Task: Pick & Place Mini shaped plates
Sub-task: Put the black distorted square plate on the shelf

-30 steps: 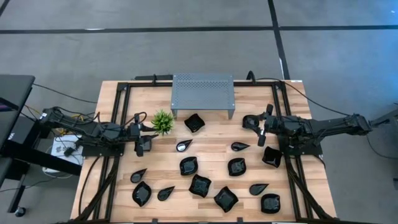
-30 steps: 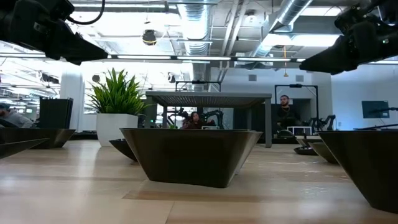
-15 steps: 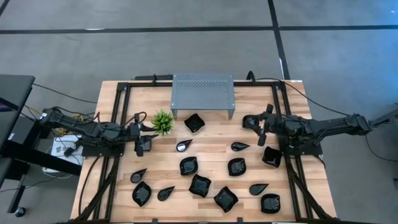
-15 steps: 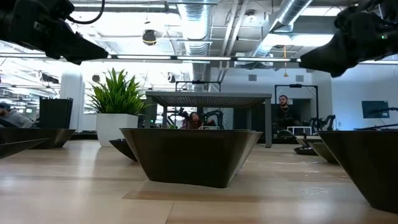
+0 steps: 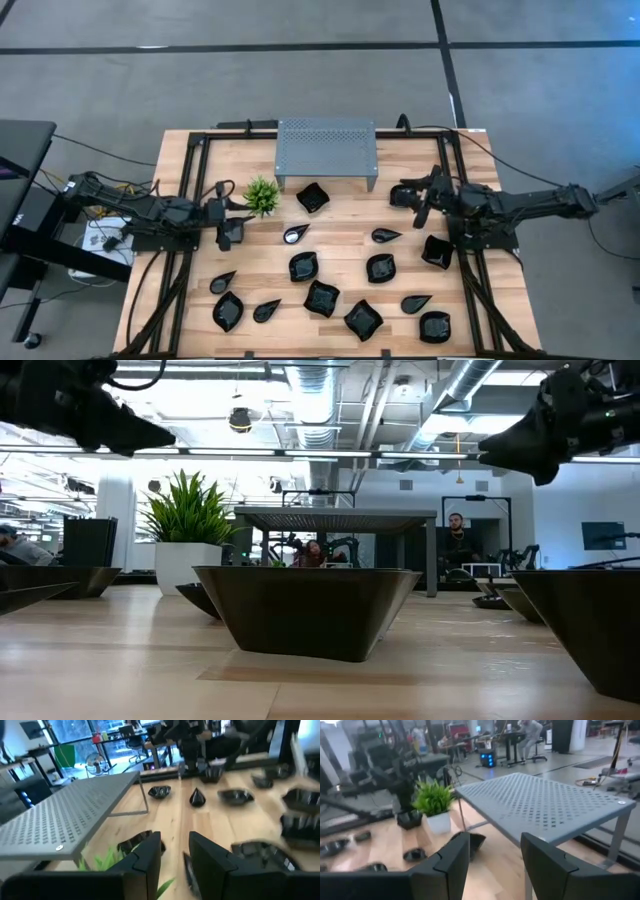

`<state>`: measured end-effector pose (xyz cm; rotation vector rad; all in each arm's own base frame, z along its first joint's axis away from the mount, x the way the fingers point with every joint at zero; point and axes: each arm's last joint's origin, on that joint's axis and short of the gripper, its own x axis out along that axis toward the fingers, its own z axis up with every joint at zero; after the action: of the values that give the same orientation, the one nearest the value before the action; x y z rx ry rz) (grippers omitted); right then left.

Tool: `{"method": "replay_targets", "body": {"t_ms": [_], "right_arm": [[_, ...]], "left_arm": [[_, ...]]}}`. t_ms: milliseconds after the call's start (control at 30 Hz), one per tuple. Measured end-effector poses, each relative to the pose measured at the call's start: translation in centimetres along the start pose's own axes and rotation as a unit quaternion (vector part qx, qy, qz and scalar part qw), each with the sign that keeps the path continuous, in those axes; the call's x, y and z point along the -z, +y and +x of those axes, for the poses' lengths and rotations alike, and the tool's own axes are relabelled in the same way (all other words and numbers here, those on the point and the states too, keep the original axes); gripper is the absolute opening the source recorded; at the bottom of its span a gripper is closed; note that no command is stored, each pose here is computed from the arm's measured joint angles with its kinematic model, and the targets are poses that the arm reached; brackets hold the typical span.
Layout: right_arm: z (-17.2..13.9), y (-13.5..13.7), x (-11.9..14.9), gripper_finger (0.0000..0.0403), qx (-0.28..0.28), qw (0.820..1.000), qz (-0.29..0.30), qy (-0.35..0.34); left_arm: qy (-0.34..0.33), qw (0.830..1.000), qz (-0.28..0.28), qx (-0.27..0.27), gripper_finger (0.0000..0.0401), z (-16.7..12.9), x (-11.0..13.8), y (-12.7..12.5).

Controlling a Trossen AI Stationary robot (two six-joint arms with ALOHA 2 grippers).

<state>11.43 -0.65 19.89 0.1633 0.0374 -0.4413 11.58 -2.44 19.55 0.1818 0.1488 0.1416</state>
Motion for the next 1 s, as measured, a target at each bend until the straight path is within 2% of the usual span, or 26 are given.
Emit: {"method": "replay_targets", "body": {"t_ms": [67,200,300,400,467,567,667,800,900,1000], "right_arm": [[0.1,-0.1,-0.1,0.0173,0.005,1.0,0.015,-0.004],[0.2,-0.4,-1.1,0.0173,0.011,0.999,-0.006,-0.052],[0.2,-0.3,-2.2,0.0173,-0.024,0.994,-0.028,-0.101],[0.4,-0.1,-2.6,0.0173,-0.077,0.989,-0.047,-0.118],[0.7,0.1,-2.4,0.0173,-0.096,0.989,-0.047,-0.107],[1.4,0.2,-1.5,0.0173,-0.095,0.993,-0.042,-0.064],[2.3,0.5,-0.9,0.0173,-0.091,0.993,-0.054,-0.042],[3.5,1.1,-1.5,0.0173,-0.095,0.991,-0.08,-0.058],[4.8,1.9,-1.7,0.0173,-0.127,0.989,-0.061,-0.038],[6.7,2.9,-1.1,0.0173,-0.152,0.985,-0.086,0.01]], "left_arm": [[-0.002,1.0,-0.025,0.0,0.0103,0.0,0.0,0.0],[-0.01,0.999,-0.047,-0.001,0.0103,0.0,-0.2,0.0],[-0.034,0.998,-0.059,-0.003,0.0103,0.0,-0.7,0.1],[-0.049,0.996,-0.067,-0.004,0.0103,-0.1,-1.0,0.2],[-0.059,0.996,-0.07,-0.005,0.0103,-0.1,-1.2,0.2],[-0.079,0.995,-0.064,-0.012,0.0103,-0.1,-1.6,0.4],[-0.083,0.994,-0.044,-0.056,0.0103,0.2,-1.8,0.9],[-0.083,0.99,-0.046,-0.105,0.0103,0.8,-1.9,1.7],[-0.083,0.991,-0.068,-0.08,0.0103,1.4,-1.7,1.7],[-0.079,0.993,-0.069,-0.046,0.0103,2.2,-1.6,1.3]]}}
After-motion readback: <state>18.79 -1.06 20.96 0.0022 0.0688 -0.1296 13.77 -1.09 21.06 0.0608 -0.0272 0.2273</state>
